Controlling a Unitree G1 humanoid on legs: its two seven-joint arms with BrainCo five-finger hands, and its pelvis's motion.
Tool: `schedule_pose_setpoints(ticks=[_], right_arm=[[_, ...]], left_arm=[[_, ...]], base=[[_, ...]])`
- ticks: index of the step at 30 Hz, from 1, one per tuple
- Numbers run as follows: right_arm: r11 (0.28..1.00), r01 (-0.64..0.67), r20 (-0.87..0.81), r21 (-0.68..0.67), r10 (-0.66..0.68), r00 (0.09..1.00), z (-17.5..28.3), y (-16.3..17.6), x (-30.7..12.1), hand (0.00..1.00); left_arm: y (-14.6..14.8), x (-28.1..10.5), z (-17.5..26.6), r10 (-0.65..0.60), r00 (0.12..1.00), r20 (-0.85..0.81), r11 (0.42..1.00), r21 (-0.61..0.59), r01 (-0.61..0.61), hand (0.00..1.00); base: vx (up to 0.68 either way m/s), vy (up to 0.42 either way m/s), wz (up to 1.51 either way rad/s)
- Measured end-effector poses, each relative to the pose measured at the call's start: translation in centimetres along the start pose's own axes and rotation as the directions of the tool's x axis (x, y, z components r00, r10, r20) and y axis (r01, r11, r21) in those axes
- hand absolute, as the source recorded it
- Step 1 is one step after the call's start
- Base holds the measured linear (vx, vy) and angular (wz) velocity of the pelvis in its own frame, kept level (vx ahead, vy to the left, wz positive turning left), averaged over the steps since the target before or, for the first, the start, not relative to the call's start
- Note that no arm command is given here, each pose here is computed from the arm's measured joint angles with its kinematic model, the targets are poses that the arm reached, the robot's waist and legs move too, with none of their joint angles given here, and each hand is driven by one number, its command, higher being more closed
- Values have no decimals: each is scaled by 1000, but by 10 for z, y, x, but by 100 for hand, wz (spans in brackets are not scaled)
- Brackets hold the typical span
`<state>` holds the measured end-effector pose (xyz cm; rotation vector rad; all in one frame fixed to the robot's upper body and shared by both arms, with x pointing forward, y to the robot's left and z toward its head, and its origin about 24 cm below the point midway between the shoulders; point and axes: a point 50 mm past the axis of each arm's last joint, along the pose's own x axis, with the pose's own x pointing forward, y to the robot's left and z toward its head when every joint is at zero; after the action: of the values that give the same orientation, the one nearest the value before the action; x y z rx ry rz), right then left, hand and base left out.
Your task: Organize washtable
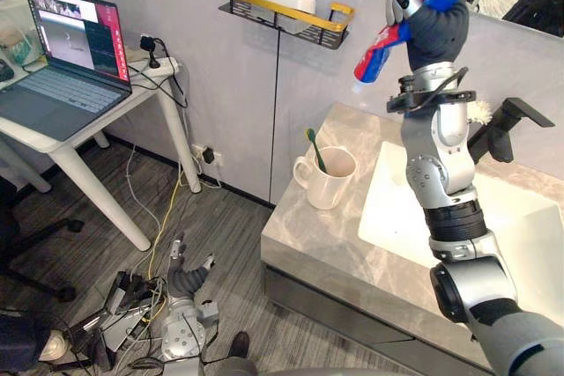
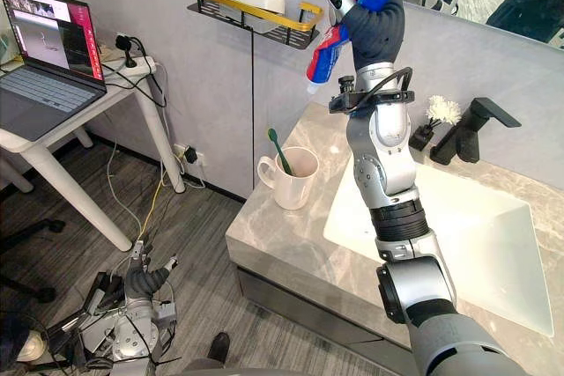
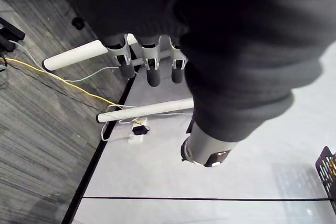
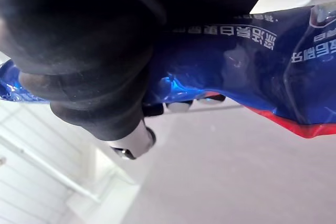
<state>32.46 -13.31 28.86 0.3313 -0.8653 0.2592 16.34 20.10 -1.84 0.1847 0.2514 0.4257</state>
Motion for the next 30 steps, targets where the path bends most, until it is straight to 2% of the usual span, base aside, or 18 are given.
schedule_pose_setpoints(ticks=[5, 11, 18, 22, 30], right_arm=[[1000, -18, -2, -7, 18, 1000, 2, -3, -5, 100], [1000, -15, -55, 9, 16, 998, -8, -8, -36, 100], [997, -16, -112, 75, 24, 993, -25, 8, -55, 100], [996, -41, -133, 76, 51, 990, -31, 18, -58, 100], [997, -22, -137, 73, 32, 990, -32, 18, -58, 100]], left_arm=[[0, 1, 0, -7, 1000, -4, 1000, 11, 7, 0], [0, 1, -2, -7, 1000, -15, 1000, 15, 7, 0], [-8, 2, -4, -38, 999, -22, 999, 14, 38, 0], [-8, 2, -6, -42, 999, -28, 999, 22, 42, 0], [-7, 2, -8, -38, 999, -36, 999, 28, 39, 0]], base=[[0, 0, 0], [-20, -8, -8], [-46, -11, -21], [-12, -3, 0], [0, 0, 0]])
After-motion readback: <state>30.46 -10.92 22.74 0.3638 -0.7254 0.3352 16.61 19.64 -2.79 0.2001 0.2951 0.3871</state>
